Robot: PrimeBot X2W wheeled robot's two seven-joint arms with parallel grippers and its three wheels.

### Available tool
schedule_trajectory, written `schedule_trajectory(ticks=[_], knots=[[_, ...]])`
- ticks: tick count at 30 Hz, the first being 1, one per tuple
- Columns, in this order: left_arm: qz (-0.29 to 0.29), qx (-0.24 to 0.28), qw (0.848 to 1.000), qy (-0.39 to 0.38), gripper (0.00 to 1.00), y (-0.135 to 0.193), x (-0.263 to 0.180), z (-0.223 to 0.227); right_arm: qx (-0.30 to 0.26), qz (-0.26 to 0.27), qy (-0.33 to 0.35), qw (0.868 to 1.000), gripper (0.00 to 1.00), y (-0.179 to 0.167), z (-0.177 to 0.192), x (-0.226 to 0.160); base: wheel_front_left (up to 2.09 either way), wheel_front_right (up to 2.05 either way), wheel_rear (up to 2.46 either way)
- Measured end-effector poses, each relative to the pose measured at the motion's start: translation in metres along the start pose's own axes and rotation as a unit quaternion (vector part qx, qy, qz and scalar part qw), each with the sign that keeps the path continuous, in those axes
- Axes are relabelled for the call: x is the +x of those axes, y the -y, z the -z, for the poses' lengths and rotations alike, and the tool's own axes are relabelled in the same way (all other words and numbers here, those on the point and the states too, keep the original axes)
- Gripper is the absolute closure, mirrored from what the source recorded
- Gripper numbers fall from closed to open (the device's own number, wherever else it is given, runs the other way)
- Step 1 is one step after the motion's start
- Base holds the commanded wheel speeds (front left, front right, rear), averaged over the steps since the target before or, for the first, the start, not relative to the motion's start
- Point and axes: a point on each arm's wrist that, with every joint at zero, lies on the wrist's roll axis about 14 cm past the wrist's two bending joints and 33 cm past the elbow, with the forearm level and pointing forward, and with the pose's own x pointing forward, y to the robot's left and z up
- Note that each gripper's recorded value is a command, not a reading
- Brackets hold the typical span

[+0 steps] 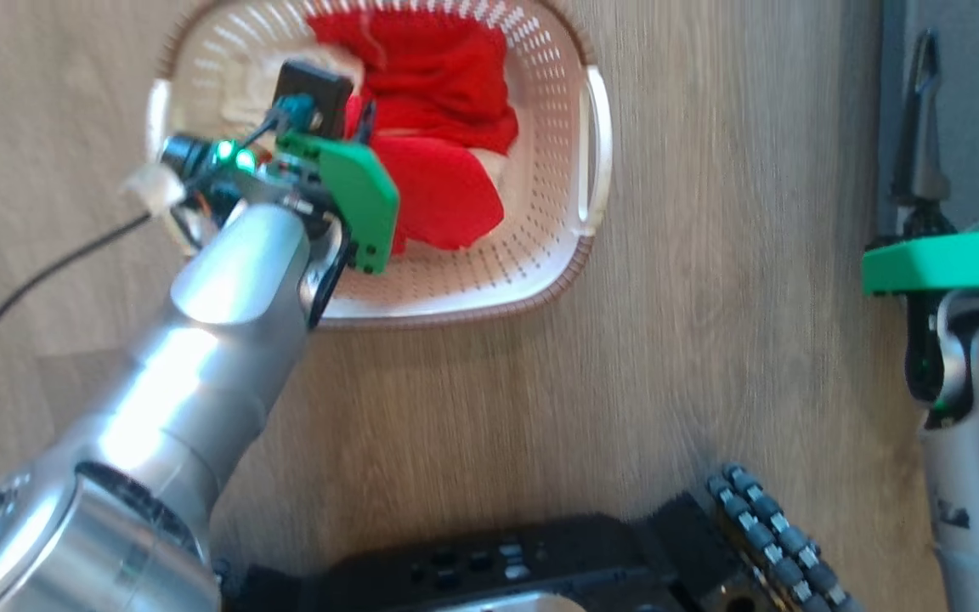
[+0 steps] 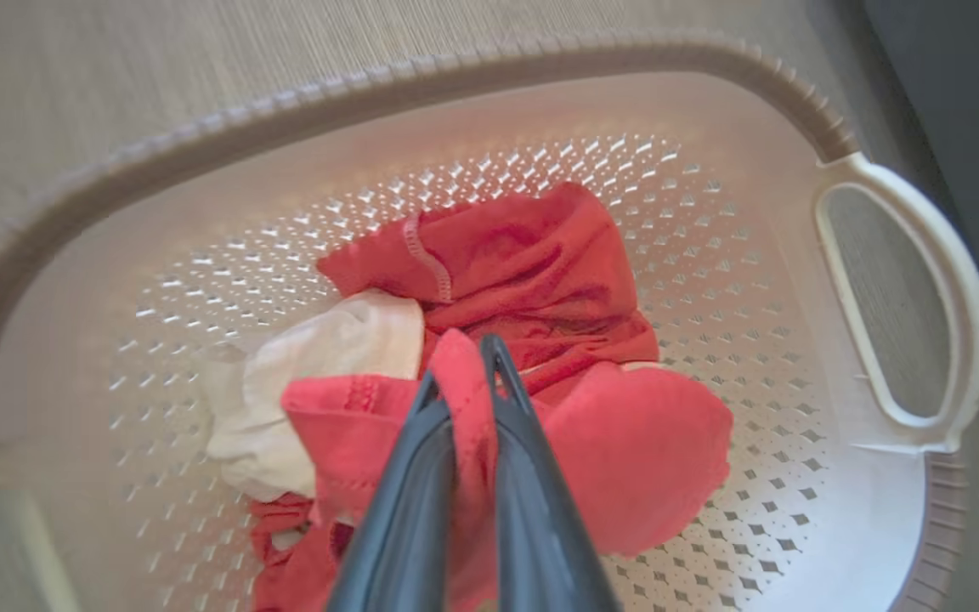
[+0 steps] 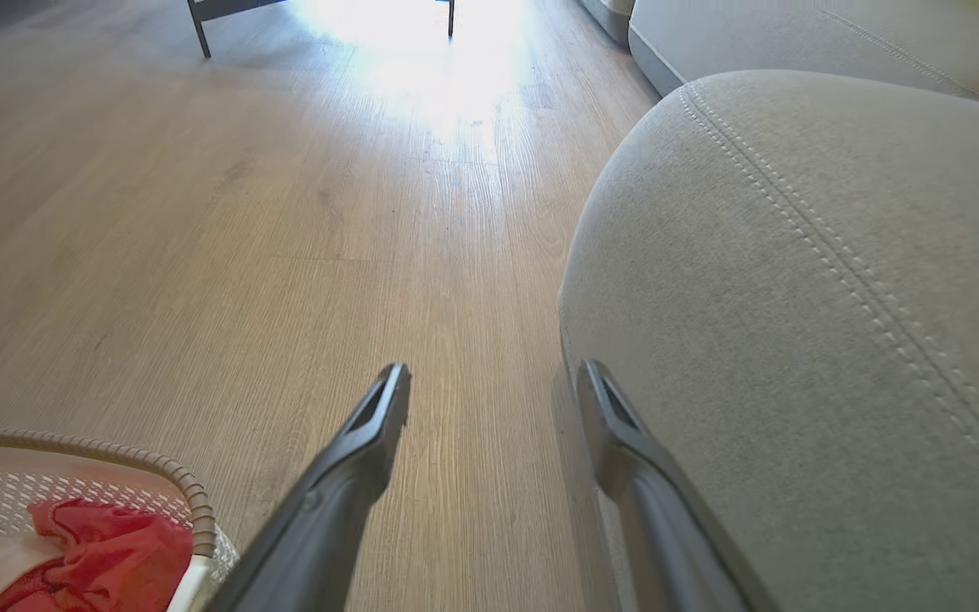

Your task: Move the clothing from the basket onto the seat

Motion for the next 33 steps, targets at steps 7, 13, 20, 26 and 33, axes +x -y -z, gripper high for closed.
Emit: schedule_trajectory(ticks=[7,13,20,26,33], knots=[[-0.06,-0.044,0.994,0.078,1.0,-0.019,-0.058,-0.044,0.0,-0.01,0.025,1.0,0.0,-0.005,-0.039,-0.023,0.0,0.0,0.0],[-0.105,-0.062,0.98,0.159,1.0,-0.027,-0.132,-0.081,0.003,-0.016,0.034,0.999,0.0,-0.009,-0.064,-0.063,0.0,0.0,0.0],[-0.151,-0.059,0.953,0.256,1.0,-0.031,-0.213,-0.112,0.006,-0.025,0.066,0.997,0.0,-0.017,-0.095,-0.093,0.0,0.0,0.0],[-0.184,-0.048,0.933,0.306,1.0,-0.028,-0.273,-0.109,0.002,-0.033,0.088,0.996,0.0,-0.021,-0.113,-0.121,0.0,0.0,0.0],[-0.233,-0.033,0.899,0.37,1.0,-0.035,-0.34,-0.12,-0.008,-0.041,0.105,0.994,0.0,-0.022,-0.126,-0.144,0.0,0.0,0.0]])
